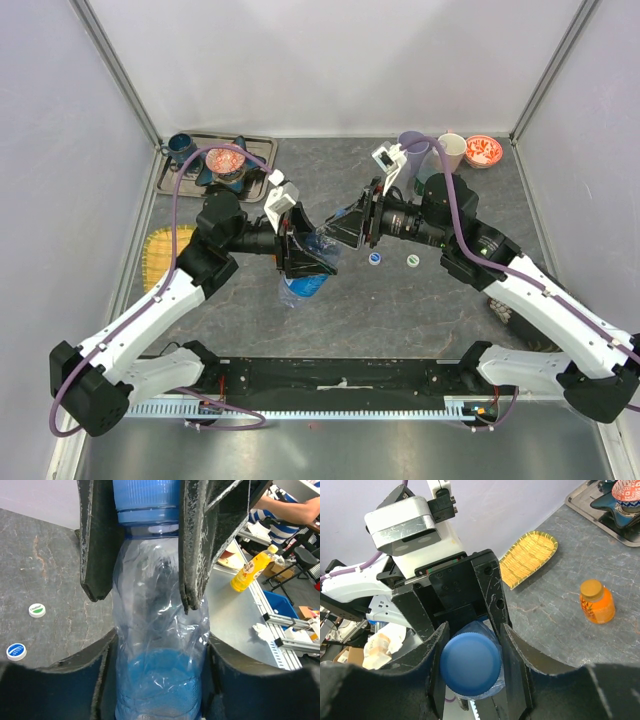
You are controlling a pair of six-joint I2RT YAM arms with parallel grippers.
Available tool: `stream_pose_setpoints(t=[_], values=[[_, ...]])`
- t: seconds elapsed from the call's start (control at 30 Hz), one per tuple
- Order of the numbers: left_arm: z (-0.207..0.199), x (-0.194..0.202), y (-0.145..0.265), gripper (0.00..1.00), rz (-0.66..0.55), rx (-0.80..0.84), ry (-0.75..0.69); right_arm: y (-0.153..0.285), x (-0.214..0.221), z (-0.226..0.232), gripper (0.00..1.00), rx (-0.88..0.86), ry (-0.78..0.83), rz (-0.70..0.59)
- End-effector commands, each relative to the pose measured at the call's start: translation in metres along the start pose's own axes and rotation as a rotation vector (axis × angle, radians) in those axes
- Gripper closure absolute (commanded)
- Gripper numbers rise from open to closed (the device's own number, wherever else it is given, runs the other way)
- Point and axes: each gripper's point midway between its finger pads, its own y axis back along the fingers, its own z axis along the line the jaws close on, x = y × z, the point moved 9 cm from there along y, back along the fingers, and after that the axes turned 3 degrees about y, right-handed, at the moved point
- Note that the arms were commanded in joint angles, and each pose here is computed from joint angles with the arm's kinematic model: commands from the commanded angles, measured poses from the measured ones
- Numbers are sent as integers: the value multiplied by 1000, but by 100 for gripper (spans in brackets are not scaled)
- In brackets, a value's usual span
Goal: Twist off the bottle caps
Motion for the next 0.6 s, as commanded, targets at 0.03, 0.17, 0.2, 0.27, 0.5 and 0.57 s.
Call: stream_pose_setpoints(t=[0.03,0.17,0.2,0.27,0.5,0.57], values=[[-9,-12,2,50,-14,-7,-115,8,-29,21,54,-59,45,-92],[-2,-14,5,50,-43,-136,-144,21,-47,23,19,68,84,-158],[0,-15,5,50,-50,-165,-149,27,-56,24,15,118,86,-212],[6,-17,6,51,-67,-251,-169,34,-63,24,14,176,71,-265],[10,-17,-9,54,-77,-528,-265,27,-70,6,18,362,-27,-344],[13,-18,-9,54,-91,-637,-311,20,-66,-2,19,414,-48,-324]])
